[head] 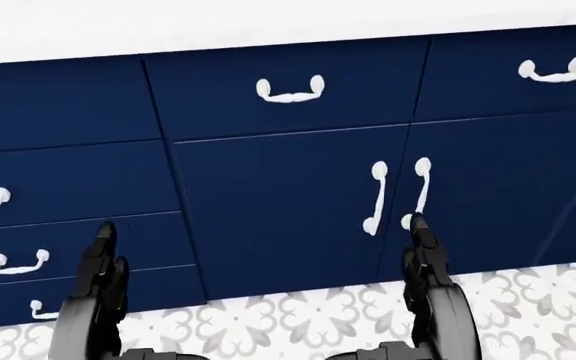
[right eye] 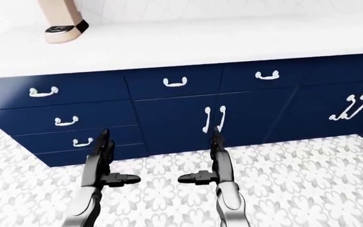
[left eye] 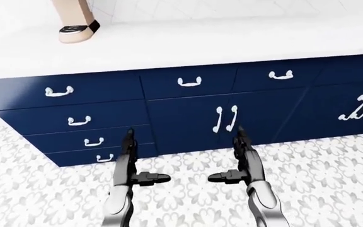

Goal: Navigate to the stove.

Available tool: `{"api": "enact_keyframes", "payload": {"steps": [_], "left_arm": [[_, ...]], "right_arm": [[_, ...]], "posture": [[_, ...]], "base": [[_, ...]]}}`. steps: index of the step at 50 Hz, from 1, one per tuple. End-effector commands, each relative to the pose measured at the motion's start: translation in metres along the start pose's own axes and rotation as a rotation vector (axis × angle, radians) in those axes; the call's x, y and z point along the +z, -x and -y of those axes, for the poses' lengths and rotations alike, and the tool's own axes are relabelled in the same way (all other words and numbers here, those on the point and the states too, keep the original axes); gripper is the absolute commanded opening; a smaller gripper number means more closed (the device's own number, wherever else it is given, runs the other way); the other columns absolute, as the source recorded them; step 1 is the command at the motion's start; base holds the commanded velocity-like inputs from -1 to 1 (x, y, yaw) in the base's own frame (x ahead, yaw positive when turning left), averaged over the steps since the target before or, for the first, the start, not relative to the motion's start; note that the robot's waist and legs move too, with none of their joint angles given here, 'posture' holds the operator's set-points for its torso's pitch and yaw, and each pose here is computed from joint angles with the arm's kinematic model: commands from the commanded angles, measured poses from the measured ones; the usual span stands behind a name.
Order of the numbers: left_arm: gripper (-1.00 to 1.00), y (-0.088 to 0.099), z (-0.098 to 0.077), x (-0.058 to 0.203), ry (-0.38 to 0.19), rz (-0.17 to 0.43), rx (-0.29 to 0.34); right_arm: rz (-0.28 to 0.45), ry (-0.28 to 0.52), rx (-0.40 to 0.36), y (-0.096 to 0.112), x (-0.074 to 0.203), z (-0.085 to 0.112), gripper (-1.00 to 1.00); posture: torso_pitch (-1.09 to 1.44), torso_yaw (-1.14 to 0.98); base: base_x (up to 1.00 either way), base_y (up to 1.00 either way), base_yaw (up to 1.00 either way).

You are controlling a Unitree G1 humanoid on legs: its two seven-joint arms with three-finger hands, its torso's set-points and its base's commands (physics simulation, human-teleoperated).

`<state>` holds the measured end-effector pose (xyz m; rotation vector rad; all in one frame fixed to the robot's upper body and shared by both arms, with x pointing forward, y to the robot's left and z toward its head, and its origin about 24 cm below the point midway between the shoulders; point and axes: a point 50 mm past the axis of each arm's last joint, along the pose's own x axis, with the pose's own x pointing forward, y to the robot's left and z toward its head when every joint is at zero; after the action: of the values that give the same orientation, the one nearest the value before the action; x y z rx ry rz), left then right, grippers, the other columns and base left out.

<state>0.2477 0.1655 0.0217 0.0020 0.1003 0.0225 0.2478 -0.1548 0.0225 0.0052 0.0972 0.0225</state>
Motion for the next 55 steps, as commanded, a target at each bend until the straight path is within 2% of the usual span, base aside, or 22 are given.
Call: {"api": "enact_keyframes", "payload": {"steps": [1,32,55], "left_arm": [[1.00,-0.0041,0.0057,0.0201,0.002,0.100,-0.022],[1.00,-0.0041,0.0057,0.0201,0.002,0.100,-0.022],[1.00,-0.0041,0.0057,0.0201,0.002,0.100,-0.022]], "right_arm": [[0.104,0.012,-0.014,-0.0037,0.0203,0.0048,1.00],[0.127,-0.009,0.015,-0.0021,0.0217,0.0031,1.00],[0.124,-0.007,0.012,-0.0022,0.0211,0.0035,1.00]], "posture": [[0.00,0.00],[0.00,0.00],[0.00,0.00]], "base": [[0.00,-0.18,0.00],[0.00,-0.12,-0.01],[0.00,0.00,-0.60]]}}
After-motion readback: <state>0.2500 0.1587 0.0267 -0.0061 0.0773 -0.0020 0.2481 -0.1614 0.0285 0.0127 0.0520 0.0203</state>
